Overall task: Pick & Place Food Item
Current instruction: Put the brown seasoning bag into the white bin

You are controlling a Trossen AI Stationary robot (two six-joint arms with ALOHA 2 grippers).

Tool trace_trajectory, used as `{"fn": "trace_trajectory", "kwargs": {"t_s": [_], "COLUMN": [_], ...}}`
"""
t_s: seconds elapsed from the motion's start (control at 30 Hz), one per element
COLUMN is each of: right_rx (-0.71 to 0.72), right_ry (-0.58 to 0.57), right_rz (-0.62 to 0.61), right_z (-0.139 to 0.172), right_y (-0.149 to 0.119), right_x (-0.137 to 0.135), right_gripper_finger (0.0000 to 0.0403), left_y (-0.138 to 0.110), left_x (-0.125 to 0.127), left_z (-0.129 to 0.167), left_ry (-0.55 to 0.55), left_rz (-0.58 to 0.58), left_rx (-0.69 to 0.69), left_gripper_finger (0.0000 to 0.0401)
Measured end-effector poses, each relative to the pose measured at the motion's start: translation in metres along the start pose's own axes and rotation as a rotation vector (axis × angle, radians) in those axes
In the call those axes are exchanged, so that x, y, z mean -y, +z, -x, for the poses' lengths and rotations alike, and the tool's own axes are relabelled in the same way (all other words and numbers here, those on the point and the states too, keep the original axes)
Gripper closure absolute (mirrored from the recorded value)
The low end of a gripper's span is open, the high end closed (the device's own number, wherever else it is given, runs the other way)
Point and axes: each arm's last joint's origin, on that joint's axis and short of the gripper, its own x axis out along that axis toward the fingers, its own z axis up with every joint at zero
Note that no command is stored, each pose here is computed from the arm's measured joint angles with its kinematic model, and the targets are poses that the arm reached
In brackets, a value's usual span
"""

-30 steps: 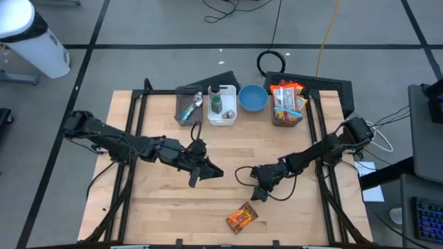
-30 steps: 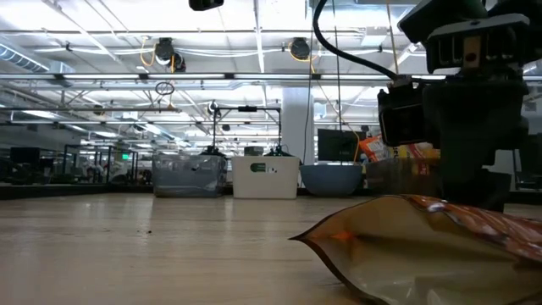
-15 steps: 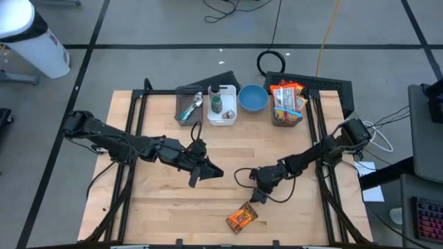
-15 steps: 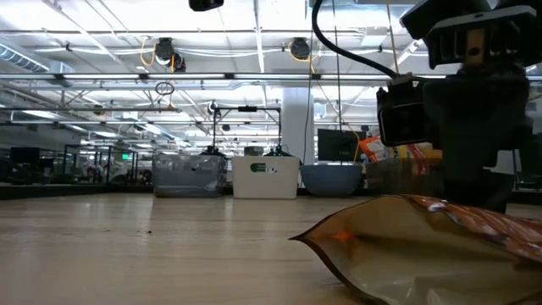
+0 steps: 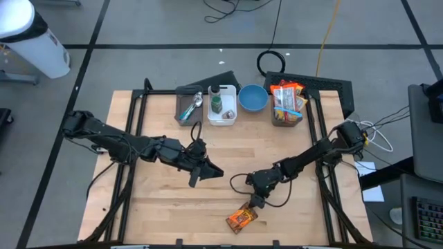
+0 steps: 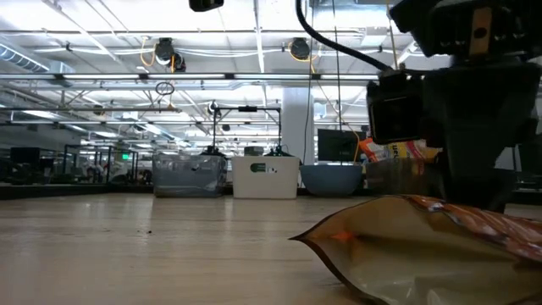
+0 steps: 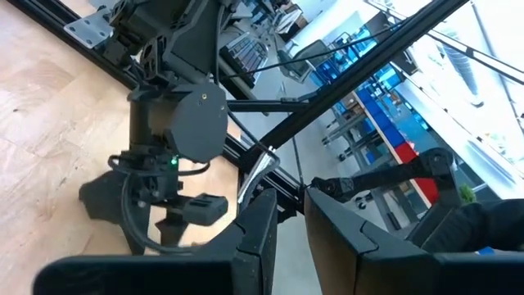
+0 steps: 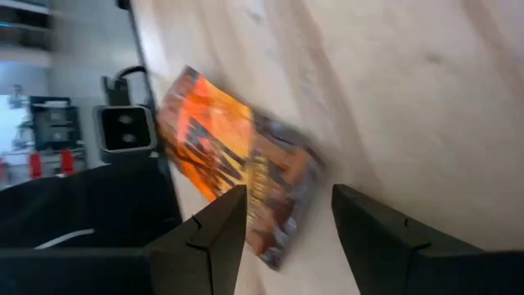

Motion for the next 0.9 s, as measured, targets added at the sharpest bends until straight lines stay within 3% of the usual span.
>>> {"fn": "trace_trajectory", "kwargs": {"t_s": [0.27, 0.9], "right_rx": [-0.022, -0.065], "right_ry": [0.028, -0.046], "right_rz": [0.014, 0.017], "right_z": [-0.013, -0.017], "right_y": [0.006, -0.005], "right_x": [-0.004, 0.0], "right_gripper_finger": [0.023, 0.0234], "left_y": [-0.002, -0.005], "left_x": [0.001, 0.003], "left_z": [0.0, 0.0], "left_ry": [0.001, -0.002], "left_rz": [0.017, 0.011], "left_rx": [-0.01, -0.026], "left_gripper_finger": [0.0329, 0.0329]}}
